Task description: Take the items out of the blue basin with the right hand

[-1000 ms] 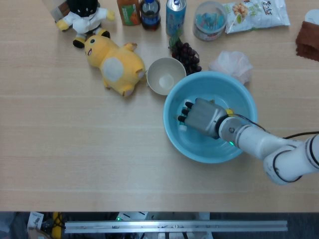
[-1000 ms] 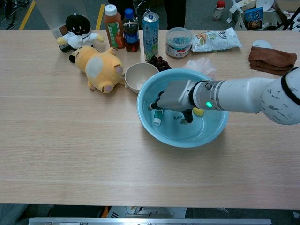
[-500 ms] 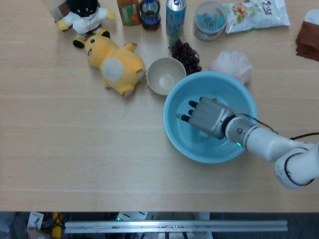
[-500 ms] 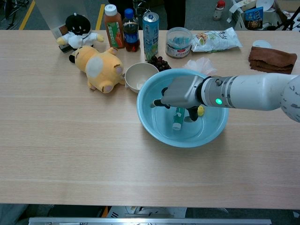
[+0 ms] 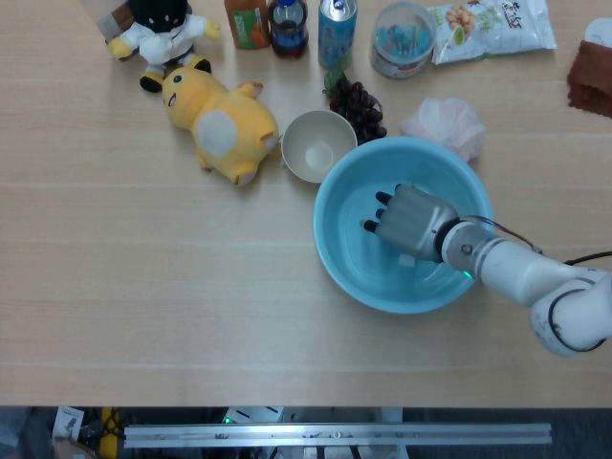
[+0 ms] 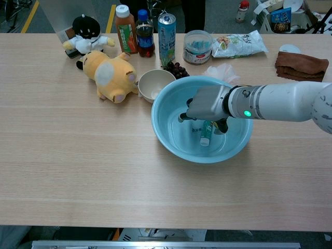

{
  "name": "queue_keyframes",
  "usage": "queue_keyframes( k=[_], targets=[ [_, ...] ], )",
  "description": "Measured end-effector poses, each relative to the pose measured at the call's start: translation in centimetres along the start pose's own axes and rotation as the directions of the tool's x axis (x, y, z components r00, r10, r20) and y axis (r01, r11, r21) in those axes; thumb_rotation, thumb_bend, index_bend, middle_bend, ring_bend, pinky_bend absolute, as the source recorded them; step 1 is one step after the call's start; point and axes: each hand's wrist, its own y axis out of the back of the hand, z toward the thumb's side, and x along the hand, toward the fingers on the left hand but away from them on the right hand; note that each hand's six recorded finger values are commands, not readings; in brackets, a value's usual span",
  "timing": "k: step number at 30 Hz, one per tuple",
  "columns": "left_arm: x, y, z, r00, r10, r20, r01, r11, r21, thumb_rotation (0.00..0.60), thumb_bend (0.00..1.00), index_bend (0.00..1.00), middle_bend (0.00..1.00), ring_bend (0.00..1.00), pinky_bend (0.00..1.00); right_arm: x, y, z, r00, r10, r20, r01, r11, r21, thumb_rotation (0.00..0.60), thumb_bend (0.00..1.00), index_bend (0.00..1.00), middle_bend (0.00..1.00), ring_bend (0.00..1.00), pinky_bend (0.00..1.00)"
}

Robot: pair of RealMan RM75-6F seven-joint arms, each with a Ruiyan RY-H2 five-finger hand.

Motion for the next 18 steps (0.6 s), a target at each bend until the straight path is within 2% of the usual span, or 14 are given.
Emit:
queue_keyframes(
  k=[6,18],
  targets=[
    [0.2,0.0,0.2,1.000,-0.003,0.003,0.003,1.000,0.000,0.600,0.37,0.26,0.26,0.25,0.26,-0.6,-0.4,0.1,0.999,-0.028,0.020,0.028,0.999,0.030,0.600,0.08,0.16,0.27,0.11,0.33],
    [0.4,0.0,0.3,1.000,-0.008,0.005,0.008,1.000,-0.004,0.600,0.37,0.26,0.26,0.25,0.26,-1.5,-1.1,0.4,0.998,-0.048,0.030,0.046,0.996,0.072,0.600,0.06,0.16,0.26,0.11,0.33]
  ],
)
